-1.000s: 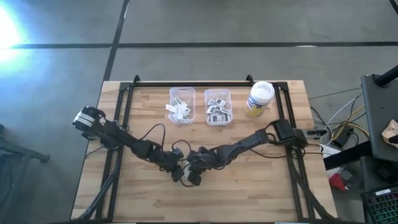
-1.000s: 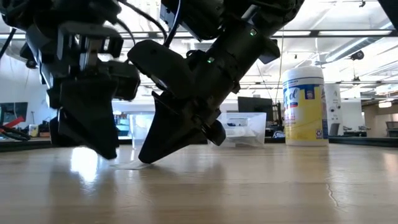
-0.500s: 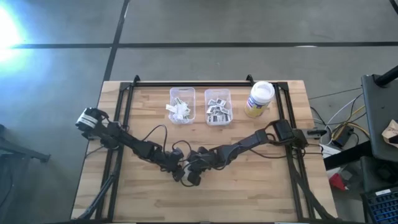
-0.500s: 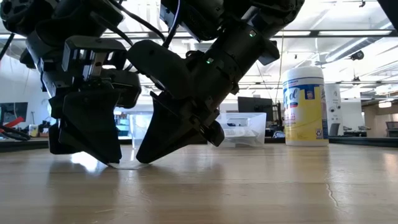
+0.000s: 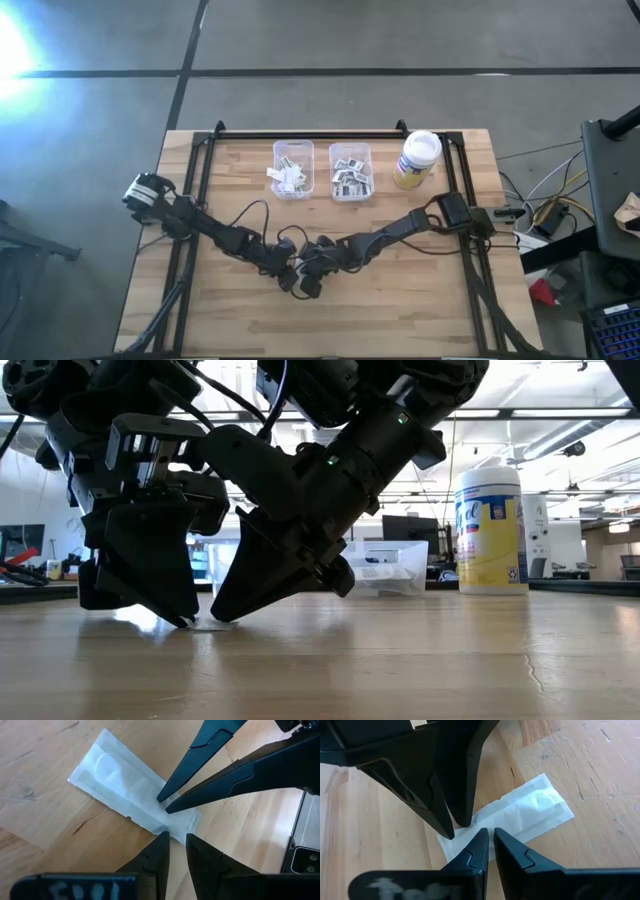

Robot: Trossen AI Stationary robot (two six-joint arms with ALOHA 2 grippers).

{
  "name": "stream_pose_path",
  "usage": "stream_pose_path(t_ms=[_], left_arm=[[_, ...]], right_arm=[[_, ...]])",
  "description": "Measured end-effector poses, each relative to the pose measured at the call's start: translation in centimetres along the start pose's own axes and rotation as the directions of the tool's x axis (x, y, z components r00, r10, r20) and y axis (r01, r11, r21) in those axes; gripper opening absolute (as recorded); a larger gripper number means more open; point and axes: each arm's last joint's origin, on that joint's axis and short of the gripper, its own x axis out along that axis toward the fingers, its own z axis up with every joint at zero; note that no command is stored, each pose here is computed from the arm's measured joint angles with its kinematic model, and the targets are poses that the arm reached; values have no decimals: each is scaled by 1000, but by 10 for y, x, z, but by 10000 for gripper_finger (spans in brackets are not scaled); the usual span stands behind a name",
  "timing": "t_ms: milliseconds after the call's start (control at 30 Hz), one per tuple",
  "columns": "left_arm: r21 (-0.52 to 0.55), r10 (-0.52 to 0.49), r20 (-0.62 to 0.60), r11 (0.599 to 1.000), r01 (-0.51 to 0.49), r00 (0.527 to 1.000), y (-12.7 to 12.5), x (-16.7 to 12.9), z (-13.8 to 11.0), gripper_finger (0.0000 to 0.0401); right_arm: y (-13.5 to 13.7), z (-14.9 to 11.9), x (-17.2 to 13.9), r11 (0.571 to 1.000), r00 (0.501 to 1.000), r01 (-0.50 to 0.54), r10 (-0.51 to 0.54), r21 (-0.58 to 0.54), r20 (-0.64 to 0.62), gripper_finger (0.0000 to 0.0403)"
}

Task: Pick & Place First Aid Supplies
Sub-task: Put the green bandage pack into the left transparent bin

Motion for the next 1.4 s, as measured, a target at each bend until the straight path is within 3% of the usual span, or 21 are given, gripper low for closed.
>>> stream_pose_path(t_ms=[267,533,1400], left_arm=[[14,9,2,1000,-9,1000,1,0,1,74],[42,17,14,999,-17,1000,2,0,2,5],[58,10,-18,998,-9,1000,1,-3,1,0]], right_arm=[[0,0,0,1000,1000,-2,2,0,2,31],[1,0,0,1000,1000,-3,3,-1,2,31],[5,6,-15,999,999,-17,15,-32,-36,31]])
